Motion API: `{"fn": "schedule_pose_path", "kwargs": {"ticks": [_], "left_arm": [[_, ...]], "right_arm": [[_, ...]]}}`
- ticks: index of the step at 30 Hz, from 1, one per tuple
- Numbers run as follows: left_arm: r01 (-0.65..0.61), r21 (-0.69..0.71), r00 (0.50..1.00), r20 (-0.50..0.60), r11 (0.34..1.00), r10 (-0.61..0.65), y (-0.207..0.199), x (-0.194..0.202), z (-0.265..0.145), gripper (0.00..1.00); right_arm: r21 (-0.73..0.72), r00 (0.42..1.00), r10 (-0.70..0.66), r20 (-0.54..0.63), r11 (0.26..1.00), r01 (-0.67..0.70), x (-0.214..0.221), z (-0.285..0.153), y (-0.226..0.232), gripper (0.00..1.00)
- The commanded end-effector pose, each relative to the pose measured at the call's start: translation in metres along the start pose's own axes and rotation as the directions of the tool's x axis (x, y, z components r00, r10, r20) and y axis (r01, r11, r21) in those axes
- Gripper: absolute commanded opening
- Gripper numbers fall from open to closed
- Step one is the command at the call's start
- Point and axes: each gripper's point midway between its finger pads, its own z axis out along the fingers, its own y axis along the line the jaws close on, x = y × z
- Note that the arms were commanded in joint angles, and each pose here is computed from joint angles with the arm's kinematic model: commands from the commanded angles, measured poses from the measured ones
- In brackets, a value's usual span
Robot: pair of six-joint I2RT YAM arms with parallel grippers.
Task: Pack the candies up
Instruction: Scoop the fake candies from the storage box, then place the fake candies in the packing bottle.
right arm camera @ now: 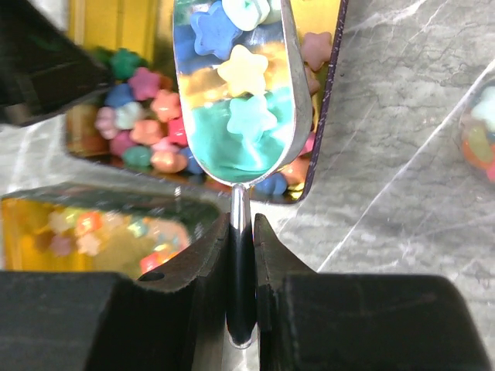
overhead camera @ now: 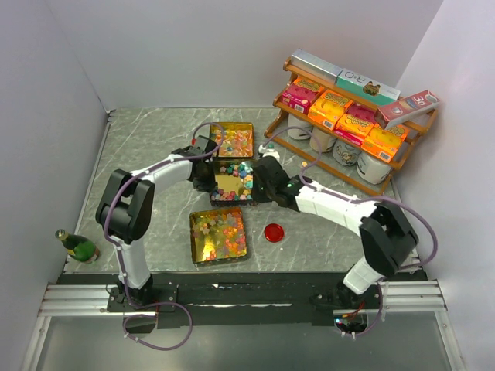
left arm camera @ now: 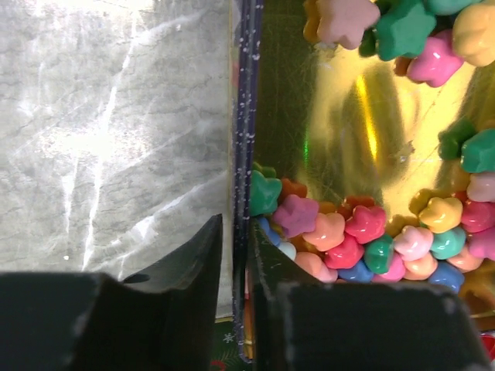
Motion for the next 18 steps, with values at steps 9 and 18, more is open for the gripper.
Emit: {"fn": "schedule_pose_path", "kwargs": {"ticks": [9, 18], "left_arm": [[0.011, 0.046, 0.998, 0.064, 0.999, -0.014, -0.012, -0.024, -0.029, 0.51], [0.005, 0.083, 0.99, 0.142, 0.997, -0.016, -0.02, -0.045, -0.069, 0.83]], "right_arm": [[-0.138, 0.977, 0.207, 0.058, 0.971, -0.197, -0.039, -0.081, 0.007, 0.0], [-0.054, 0.925, 0.373, 0.078, 0.928, -0.369, -0.051, -0.126, -0.042, 0.0]]}}
